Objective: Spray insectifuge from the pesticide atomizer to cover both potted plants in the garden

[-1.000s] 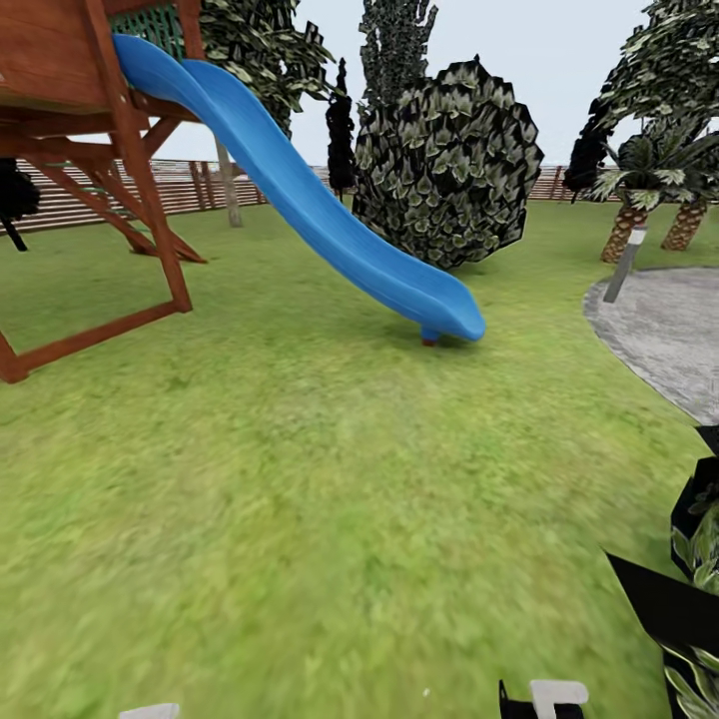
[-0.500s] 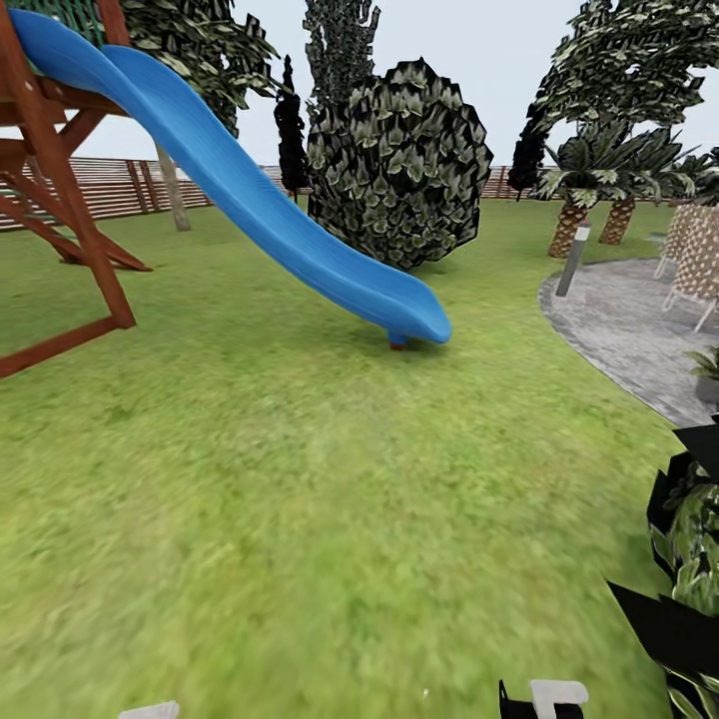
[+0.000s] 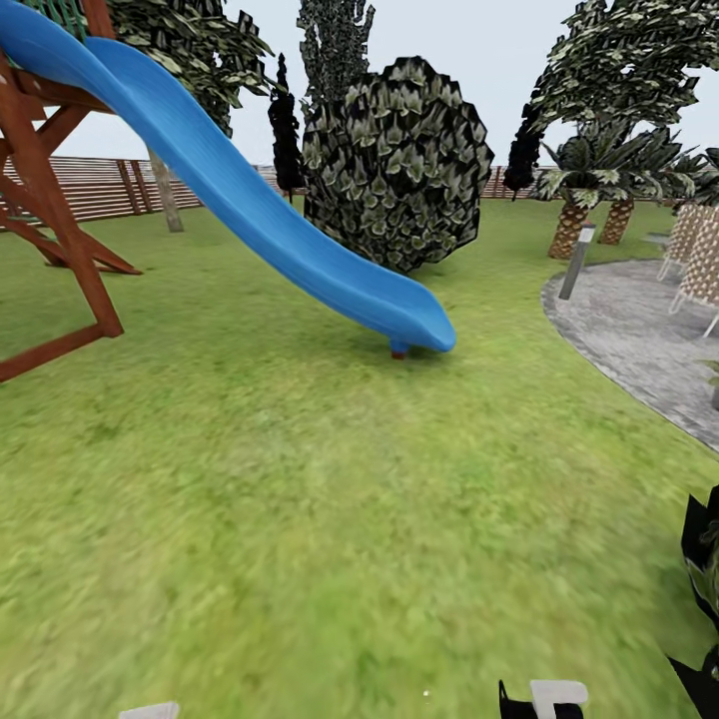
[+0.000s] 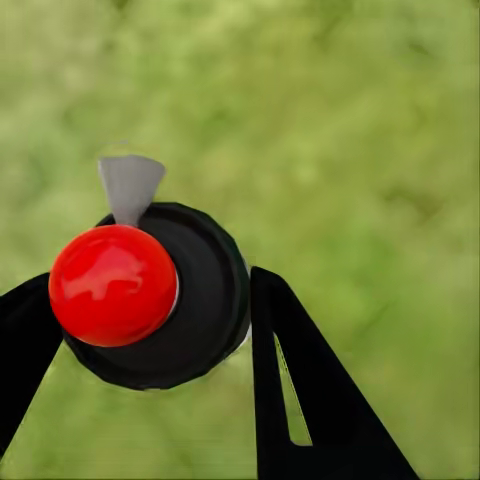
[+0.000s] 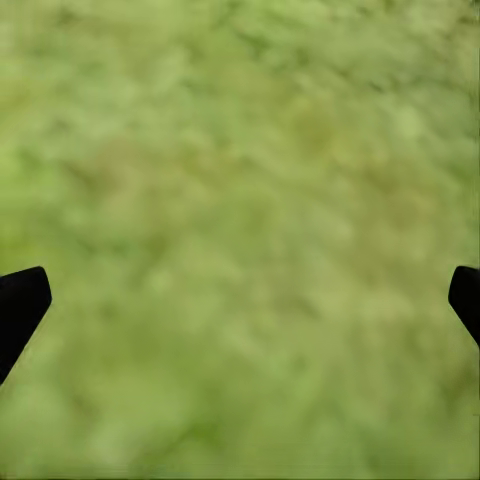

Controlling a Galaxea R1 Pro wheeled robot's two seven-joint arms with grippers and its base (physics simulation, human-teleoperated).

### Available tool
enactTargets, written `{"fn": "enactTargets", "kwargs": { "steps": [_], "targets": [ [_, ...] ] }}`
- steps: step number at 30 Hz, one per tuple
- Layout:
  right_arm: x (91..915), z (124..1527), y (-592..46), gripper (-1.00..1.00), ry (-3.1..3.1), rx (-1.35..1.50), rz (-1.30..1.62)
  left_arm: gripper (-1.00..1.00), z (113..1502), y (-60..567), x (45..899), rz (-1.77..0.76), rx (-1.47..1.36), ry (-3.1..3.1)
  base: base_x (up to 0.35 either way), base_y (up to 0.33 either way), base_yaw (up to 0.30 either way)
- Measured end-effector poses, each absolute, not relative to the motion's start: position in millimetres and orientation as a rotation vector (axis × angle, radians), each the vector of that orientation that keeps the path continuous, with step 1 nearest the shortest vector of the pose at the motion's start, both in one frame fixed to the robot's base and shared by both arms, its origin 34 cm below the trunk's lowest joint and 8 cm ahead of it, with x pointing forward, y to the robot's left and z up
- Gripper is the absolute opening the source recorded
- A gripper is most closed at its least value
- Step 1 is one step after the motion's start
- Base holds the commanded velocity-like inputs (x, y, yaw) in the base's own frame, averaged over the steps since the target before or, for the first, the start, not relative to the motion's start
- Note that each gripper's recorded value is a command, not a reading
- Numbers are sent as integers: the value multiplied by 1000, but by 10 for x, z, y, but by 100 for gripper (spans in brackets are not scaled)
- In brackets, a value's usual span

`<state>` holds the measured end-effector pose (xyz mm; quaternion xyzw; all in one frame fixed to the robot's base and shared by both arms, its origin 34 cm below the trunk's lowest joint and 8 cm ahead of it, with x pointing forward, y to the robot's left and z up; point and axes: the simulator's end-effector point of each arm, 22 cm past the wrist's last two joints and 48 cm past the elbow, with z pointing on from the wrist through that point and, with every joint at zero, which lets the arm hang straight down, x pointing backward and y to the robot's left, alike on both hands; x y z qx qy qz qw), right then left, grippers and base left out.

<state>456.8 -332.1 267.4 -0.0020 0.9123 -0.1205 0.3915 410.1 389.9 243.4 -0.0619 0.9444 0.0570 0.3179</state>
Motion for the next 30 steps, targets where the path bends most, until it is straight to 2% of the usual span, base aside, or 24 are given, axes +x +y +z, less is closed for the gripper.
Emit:
{"fn": "enactTargets", "kwargs": {
  "steps": [30],
  "targets": [
    [4569,2675,-3317,100,2317,-3,-306,-100,2431,3898,4094,150,-163,2486,336,4,-3]
  ]
}}
